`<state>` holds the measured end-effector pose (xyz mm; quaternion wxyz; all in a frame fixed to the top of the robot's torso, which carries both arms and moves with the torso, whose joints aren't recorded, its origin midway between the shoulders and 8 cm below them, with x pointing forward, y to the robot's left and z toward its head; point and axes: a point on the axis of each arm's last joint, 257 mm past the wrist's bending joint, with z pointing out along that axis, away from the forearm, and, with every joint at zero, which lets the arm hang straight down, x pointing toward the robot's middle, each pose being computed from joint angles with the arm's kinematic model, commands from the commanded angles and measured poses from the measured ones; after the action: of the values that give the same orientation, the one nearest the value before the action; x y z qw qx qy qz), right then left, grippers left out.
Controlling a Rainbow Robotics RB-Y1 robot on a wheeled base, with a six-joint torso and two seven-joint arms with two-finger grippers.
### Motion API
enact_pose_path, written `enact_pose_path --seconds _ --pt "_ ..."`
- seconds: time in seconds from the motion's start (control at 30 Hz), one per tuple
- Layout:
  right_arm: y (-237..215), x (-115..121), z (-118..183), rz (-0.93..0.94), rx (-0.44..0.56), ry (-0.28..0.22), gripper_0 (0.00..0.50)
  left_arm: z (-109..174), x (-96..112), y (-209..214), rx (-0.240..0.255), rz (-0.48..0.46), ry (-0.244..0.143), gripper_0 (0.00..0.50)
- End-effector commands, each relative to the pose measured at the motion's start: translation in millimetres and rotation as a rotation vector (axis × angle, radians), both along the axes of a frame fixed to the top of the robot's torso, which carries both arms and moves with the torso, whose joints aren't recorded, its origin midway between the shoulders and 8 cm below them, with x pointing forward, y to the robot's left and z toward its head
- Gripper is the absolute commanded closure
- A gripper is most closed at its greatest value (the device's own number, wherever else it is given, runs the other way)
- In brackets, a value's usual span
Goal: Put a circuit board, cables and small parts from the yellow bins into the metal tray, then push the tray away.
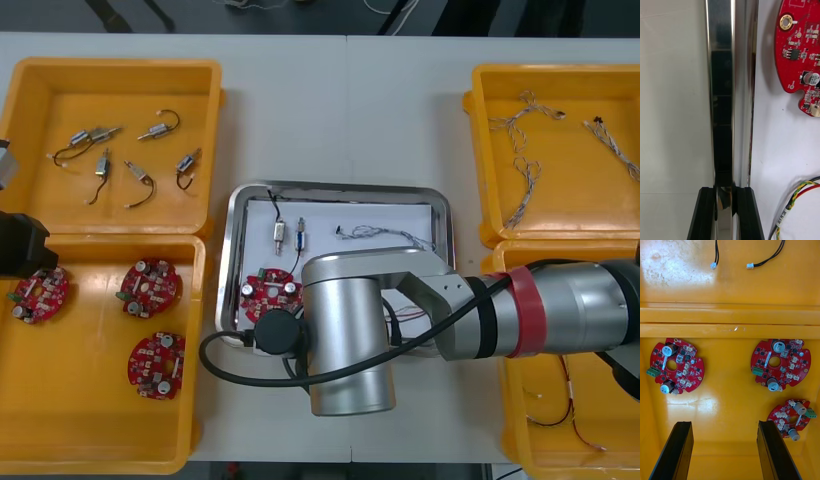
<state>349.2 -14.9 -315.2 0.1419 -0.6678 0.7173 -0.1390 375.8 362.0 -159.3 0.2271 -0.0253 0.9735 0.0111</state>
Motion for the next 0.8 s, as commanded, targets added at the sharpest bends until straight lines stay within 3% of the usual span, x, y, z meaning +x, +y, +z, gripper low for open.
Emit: enact_pose_path --seconds 0.03,0.8 --pt "0.2 24.3 18.7 0.060 -0.029 -0.048 0.453 14.2 -3.5 19.7 0.065 0.006 -0.024 0.000" --pt "-7.5 94.7 38.8 0.028 -0.026 -0.139 0.452 14.2 -3.5 19.7 0.065 0.006 -0.024 0.000"
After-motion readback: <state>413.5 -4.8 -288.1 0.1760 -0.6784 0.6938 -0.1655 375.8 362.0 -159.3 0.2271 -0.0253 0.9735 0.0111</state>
